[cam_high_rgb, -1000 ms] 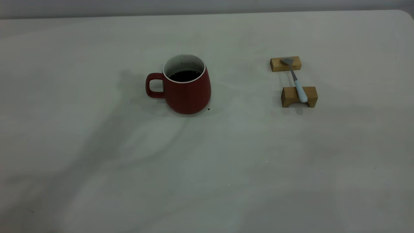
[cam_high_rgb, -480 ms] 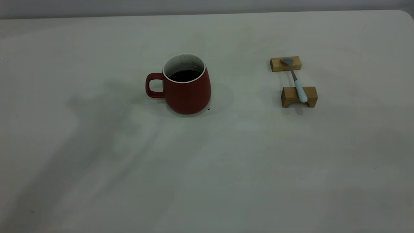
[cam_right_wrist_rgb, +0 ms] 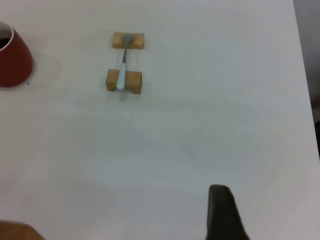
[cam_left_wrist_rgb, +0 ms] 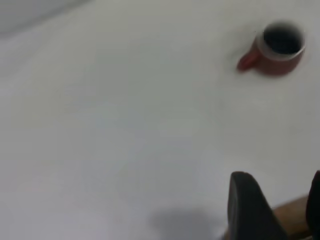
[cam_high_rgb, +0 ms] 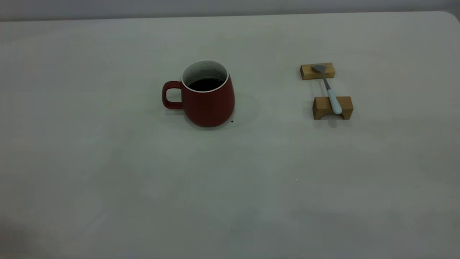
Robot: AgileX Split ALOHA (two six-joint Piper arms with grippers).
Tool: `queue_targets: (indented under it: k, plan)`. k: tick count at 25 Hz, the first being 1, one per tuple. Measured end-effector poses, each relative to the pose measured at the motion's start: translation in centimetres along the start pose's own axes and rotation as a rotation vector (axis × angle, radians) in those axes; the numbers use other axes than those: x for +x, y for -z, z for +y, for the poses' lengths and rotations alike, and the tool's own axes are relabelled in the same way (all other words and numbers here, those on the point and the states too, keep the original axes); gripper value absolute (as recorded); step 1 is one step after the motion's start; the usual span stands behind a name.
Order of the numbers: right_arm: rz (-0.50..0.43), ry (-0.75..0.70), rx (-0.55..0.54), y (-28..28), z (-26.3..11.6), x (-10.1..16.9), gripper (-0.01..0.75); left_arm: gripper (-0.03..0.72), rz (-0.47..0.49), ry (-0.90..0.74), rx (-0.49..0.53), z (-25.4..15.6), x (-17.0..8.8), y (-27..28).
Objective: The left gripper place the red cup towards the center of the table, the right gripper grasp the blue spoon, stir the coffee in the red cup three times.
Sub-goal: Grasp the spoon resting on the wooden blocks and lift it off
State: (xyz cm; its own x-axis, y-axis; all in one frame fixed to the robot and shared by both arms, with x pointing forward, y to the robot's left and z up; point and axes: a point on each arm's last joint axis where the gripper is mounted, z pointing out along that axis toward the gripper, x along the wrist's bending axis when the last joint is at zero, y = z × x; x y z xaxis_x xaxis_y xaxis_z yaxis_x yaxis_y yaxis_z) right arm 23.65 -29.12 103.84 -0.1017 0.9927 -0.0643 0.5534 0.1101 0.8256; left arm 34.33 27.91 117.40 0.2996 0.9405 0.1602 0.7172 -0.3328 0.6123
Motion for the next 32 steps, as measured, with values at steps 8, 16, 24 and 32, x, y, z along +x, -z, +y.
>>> queue_targets:
  k: [8, 16, 24, 32]
  plan:
    - [0.0, 0.0, 0.0, 0.0, 0.0, 0.0, 0.493, 0.355, 0.106, 0.194, -0.081, -12.6, -1.1, -0.3]
    - [0.0, 0.0, 0.0, 0.0, 0.0, 0.0, 0.493, 0.355, 0.141, 0.377, -0.083, -17.0, -2.5, -3.2]
    - [0.0, 0.0, 0.0, 0.0, 0.0, 0.0, 0.493, 0.355, 0.147, 0.384, -0.186, -18.3, -3.1, -3.1]
    - [0.0, 0.0, 0.0, 0.0, 0.0, 0.0, 0.493, 0.355, 0.148, 0.381, -0.19, -18.3, -3.2, -3.1]
